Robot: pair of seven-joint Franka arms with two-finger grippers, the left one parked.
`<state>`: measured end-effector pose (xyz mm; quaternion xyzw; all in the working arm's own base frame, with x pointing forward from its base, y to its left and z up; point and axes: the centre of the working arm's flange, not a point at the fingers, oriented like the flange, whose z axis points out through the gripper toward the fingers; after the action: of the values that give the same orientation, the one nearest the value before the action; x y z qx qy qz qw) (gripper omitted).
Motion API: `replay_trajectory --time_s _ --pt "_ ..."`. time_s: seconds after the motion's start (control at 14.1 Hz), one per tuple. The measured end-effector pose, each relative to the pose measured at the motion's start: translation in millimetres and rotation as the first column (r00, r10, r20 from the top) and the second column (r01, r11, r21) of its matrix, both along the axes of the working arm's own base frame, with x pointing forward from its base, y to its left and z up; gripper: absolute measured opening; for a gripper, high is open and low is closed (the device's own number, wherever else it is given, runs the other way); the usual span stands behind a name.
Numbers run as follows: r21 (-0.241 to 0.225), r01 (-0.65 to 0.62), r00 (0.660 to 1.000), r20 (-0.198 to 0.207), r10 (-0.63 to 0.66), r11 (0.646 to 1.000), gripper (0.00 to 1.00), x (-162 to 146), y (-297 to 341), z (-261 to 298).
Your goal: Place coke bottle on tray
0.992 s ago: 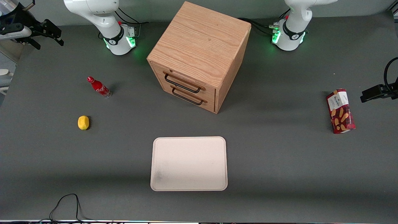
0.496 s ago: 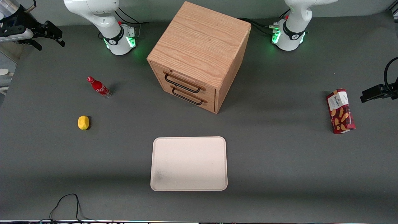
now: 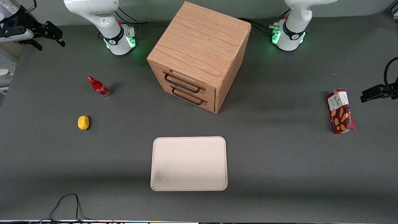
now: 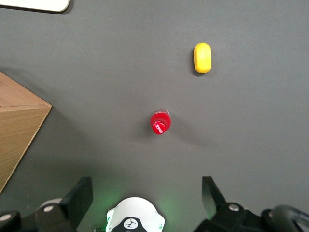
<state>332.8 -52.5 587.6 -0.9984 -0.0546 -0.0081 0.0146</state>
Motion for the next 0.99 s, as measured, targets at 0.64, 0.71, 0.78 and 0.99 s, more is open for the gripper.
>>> replay_trajectory --time_s 0.64,0.71,0.78,0.99 --pt "0.0 0.0 1.0 -0.004 0.0 1.0 1.0 1.3 0.1 -2.9" --pt "0.0 0.0 1.0 -0.008 0.0 1.0 1.0 3.2 0.2 -6.3" --pt "-0.001 0.0 1.0 -0.01 0.0 1.0 1.0 6.5 0.5 -12.5" --pt "-0.002 -0.002 1.0 -0.008 0.002 1.0 1.0 16.5 2.1 -45.9"
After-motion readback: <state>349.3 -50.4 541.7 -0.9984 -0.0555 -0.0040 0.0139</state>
